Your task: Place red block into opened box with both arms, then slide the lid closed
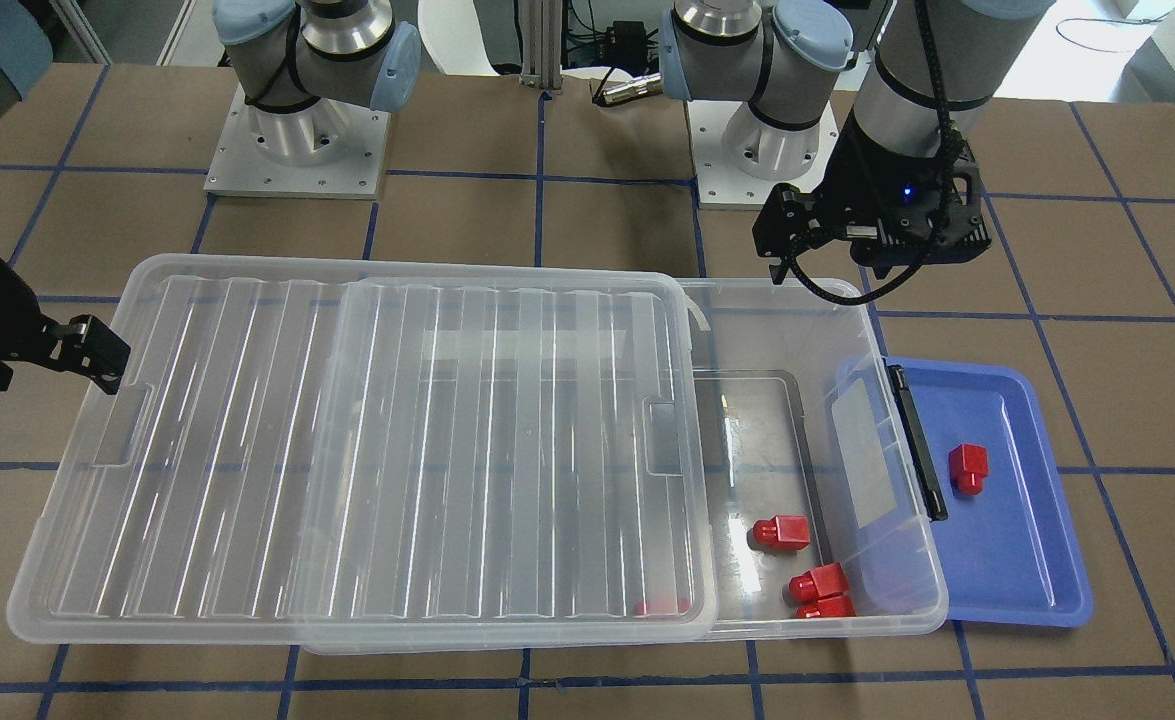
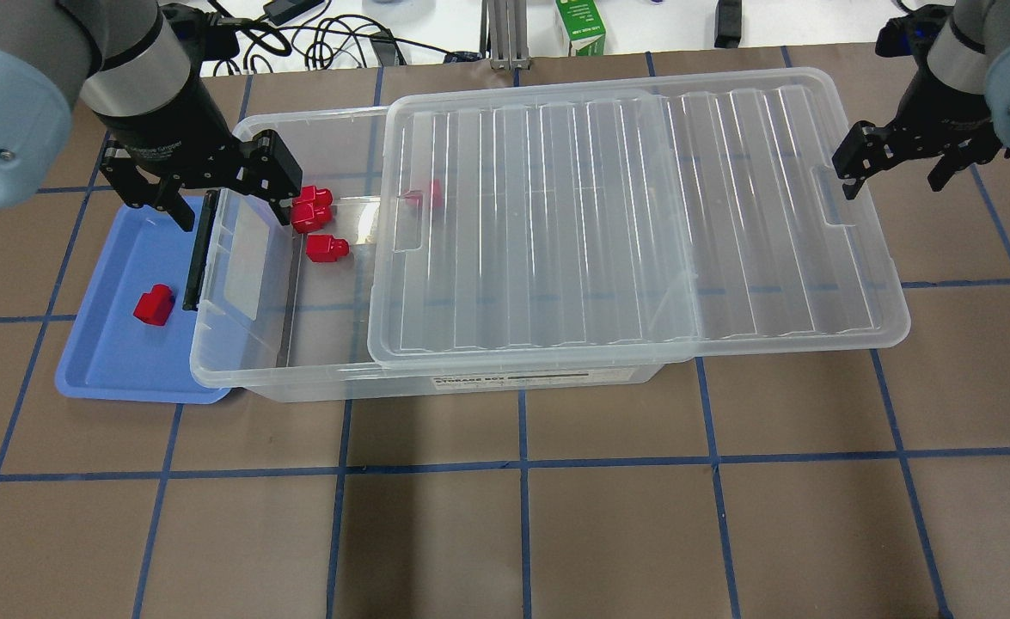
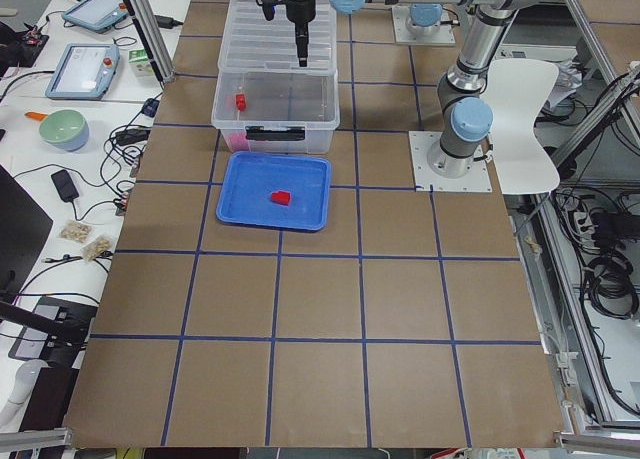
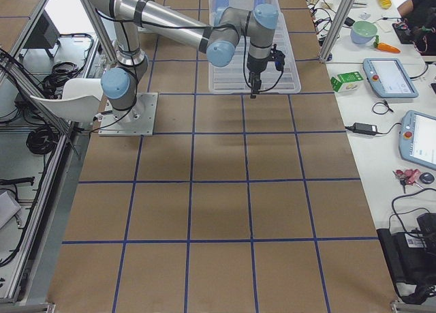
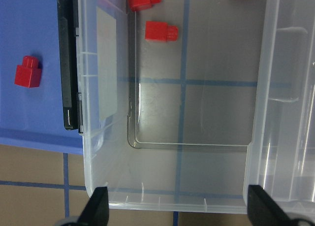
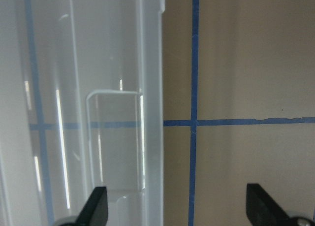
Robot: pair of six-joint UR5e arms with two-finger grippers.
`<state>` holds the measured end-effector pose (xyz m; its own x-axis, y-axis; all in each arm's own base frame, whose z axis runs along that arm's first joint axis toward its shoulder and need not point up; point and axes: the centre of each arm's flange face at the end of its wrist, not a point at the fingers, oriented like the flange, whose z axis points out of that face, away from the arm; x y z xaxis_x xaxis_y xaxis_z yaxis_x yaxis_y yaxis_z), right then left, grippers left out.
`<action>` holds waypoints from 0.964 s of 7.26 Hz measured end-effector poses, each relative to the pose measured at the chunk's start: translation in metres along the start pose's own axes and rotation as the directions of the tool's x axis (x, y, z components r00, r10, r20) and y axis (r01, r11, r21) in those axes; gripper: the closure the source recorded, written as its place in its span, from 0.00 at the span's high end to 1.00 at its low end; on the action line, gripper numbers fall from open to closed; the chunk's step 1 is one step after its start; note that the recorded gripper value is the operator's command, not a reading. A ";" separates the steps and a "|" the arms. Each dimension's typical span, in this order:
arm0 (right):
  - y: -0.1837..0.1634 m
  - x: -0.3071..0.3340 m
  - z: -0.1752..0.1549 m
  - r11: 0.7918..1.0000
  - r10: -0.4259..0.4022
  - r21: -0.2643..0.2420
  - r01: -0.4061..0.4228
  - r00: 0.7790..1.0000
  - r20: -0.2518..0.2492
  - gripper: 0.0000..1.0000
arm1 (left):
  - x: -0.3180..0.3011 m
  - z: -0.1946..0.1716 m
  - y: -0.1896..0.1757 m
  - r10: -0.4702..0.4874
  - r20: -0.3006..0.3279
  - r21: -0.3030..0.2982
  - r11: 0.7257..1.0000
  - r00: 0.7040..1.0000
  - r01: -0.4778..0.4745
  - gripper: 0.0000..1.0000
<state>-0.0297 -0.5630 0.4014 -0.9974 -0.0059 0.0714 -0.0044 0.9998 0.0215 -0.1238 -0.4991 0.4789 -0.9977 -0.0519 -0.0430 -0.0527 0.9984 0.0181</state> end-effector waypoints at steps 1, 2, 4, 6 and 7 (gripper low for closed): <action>0.011 -0.004 -0.022 1.000 0.003 0.001 -0.003 1.000 0.021 1.00 | 0.000 0.000 0.000 0.000 0.000 0.001 1.000 1.000 0.000 1.00; 0.023 -0.007 -0.046 1.000 0.003 -0.001 -0.003 1.000 0.031 1.00 | 0.000 -0.001 0.000 0.000 0.000 0.002 1.000 1.000 0.000 1.00; 0.047 -0.015 -0.071 0.998 0.014 -0.057 -0.011 0.998 0.054 1.00 | -0.002 -0.002 -0.001 0.000 0.003 0.003 1.000 1.000 0.000 1.00; 0.054 -0.032 -0.075 0.995 0.051 -0.090 -0.046 0.997 0.057 1.00 | -0.005 -0.002 -0.002 -0.001 0.004 0.005 1.000 1.000 0.001 1.00; 0.054 -0.054 -0.079 0.994 0.069 -0.083 -0.065 0.997 0.045 1.00 | -0.013 -0.002 -0.004 -0.006 0.004 0.004 1.000 1.000 0.006 1.00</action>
<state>0.0294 -0.5099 0.4777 -0.9976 0.0642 0.0278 0.0667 0.9928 0.0999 -0.1110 -0.5021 0.4812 -0.9972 -0.0578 -0.0472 -0.0585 0.9982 0.0142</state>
